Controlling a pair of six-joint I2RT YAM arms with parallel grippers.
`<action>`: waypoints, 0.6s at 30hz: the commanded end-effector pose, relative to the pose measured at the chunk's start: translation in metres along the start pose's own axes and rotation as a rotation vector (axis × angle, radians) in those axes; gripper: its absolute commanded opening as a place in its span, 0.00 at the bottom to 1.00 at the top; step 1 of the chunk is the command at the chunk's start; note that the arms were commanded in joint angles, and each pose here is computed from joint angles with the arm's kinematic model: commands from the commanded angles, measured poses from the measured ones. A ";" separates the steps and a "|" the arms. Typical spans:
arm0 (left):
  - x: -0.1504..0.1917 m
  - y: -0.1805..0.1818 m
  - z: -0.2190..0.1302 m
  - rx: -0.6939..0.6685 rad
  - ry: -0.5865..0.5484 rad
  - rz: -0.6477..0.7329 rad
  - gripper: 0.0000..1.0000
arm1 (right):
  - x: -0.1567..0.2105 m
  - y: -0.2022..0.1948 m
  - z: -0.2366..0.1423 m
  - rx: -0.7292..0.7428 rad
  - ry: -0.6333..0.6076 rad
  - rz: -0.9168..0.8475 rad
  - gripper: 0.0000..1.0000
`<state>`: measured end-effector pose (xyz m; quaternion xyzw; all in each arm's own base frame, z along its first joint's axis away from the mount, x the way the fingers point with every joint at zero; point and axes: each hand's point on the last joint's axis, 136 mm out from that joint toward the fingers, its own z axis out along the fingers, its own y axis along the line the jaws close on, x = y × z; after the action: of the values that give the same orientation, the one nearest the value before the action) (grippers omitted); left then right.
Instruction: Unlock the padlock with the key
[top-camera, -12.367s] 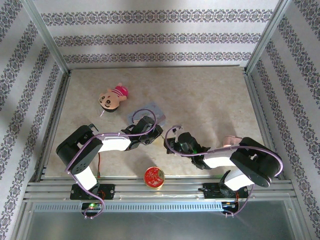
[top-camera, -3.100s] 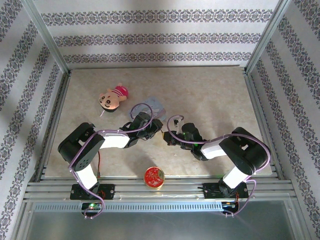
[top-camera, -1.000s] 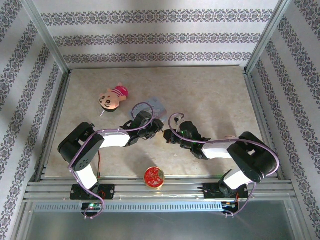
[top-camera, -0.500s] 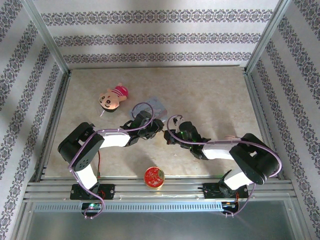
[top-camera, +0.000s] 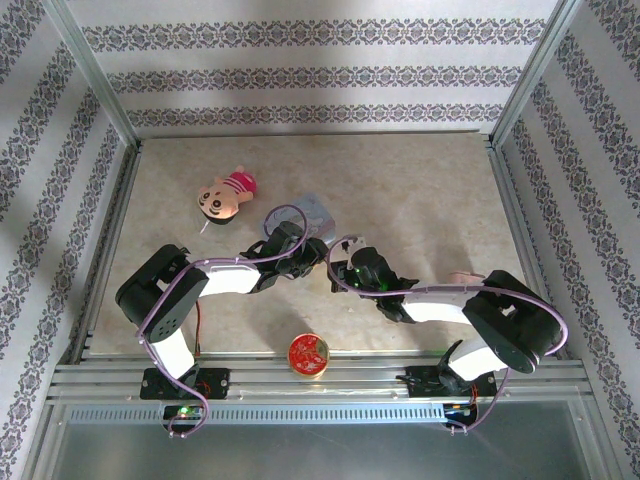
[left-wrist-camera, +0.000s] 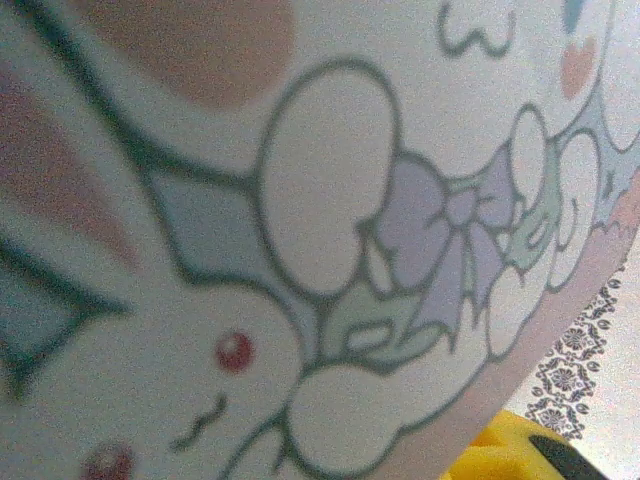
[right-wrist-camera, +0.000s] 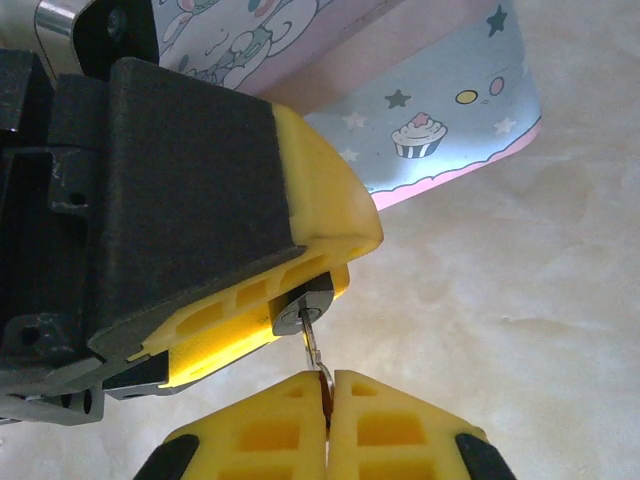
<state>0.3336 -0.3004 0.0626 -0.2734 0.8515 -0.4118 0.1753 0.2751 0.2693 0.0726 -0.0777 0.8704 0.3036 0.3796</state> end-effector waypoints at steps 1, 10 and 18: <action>0.021 0.029 0.004 -0.089 0.103 -0.084 0.20 | -0.049 0.026 -0.008 -0.073 -0.149 0.001 0.00; 0.025 0.025 0.002 -0.070 0.124 -0.080 0.20 | -0.059 0.042 -0.013 -0.236 -0.113 -0.002 0.00; 0.029 0.025 0.000 -0.063 0.147 -0.116 0.20 | -0.056 0.035 -0.017 -0.224 -0.110 -0.089 0.00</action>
<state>0.3335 -0.3027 0.0660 -0.2800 0.8461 -0.4209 0.1690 0.2749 0.2687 0.0786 -0.1119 0.8626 0.3444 0.3533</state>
